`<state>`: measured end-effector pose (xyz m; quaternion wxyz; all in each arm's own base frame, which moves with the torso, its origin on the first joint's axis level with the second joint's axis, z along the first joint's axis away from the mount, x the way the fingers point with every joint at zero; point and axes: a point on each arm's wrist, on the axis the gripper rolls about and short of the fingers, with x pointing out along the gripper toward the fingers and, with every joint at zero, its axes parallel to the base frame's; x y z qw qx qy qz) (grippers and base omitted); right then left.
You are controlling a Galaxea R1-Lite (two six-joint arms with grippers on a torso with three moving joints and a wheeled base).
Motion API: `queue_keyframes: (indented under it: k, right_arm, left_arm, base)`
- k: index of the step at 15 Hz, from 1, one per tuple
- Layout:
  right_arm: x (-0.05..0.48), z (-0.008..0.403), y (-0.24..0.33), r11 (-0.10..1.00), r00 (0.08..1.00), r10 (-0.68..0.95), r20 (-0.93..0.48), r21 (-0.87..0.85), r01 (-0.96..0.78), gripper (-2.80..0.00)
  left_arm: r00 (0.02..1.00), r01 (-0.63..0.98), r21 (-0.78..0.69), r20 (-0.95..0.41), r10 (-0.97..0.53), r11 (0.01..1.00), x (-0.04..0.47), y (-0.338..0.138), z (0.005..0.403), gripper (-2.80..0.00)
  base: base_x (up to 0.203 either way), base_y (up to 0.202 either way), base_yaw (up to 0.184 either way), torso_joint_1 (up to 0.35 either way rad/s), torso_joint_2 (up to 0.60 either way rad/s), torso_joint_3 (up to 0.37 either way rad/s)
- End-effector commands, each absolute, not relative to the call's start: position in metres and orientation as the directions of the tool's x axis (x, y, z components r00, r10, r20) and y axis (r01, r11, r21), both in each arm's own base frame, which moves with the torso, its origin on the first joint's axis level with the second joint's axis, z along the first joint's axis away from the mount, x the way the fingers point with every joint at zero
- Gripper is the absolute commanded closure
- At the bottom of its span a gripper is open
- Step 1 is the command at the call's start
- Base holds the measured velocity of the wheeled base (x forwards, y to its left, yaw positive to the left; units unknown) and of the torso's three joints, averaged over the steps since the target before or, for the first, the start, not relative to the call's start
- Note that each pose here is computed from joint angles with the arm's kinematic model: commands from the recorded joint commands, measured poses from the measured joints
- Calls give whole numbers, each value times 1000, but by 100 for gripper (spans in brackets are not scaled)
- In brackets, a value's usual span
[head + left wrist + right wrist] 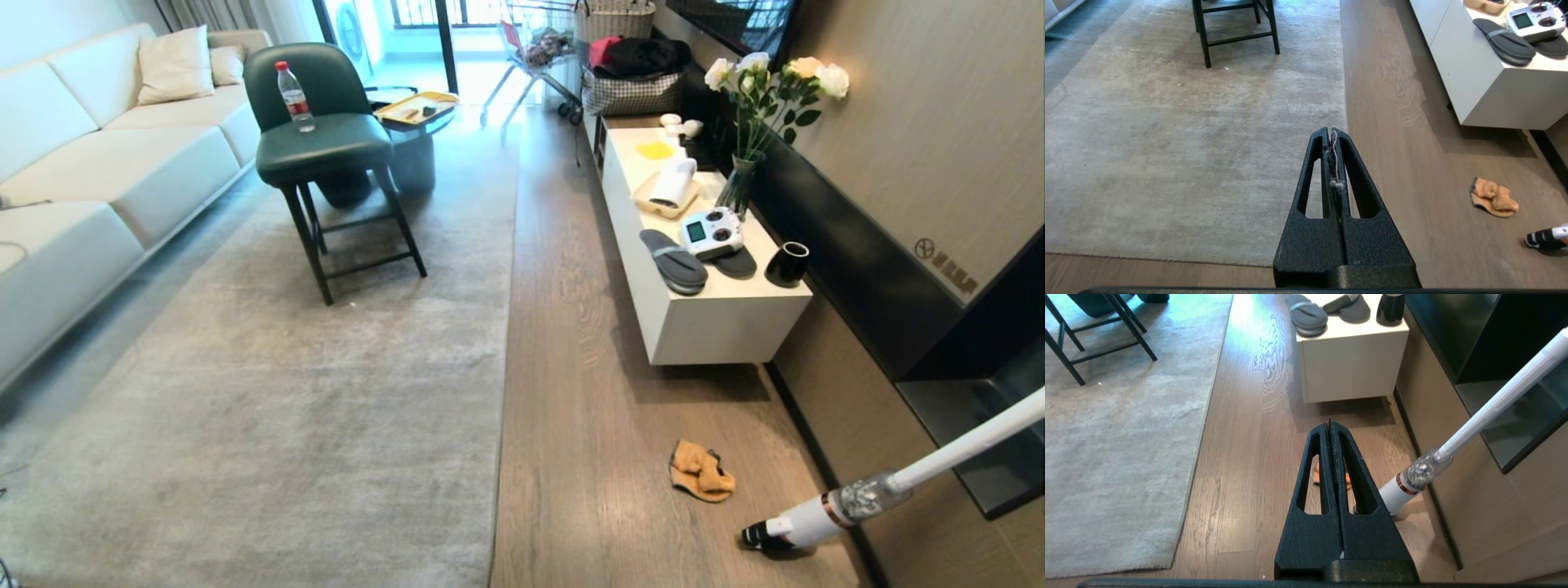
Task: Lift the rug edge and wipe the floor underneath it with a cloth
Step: Pick up the rag
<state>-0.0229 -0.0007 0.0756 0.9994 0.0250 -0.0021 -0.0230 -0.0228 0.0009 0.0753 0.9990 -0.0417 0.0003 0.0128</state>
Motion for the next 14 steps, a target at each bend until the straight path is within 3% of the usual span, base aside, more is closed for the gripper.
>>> queue_keyframes:
  k: [1, 14]
  right_arm:
    - [-23, 76, -1, 998, 999, -46, 2, 51, 46, 0]
    - [-23, 76, -1, 998, 999, -44, 2, 51, 44, 0]
  left_arm:
    - [1000, -26, -84, -2, 26, 996, -23, 1, 75, 0]
    - [1000, -26, -84, -2, 26, 996, -23, 1, 75, 0]
  base:
    - [0, 0, 0, -153, 520, 363]
    - [0, 0, 0, -80, 458, 384]
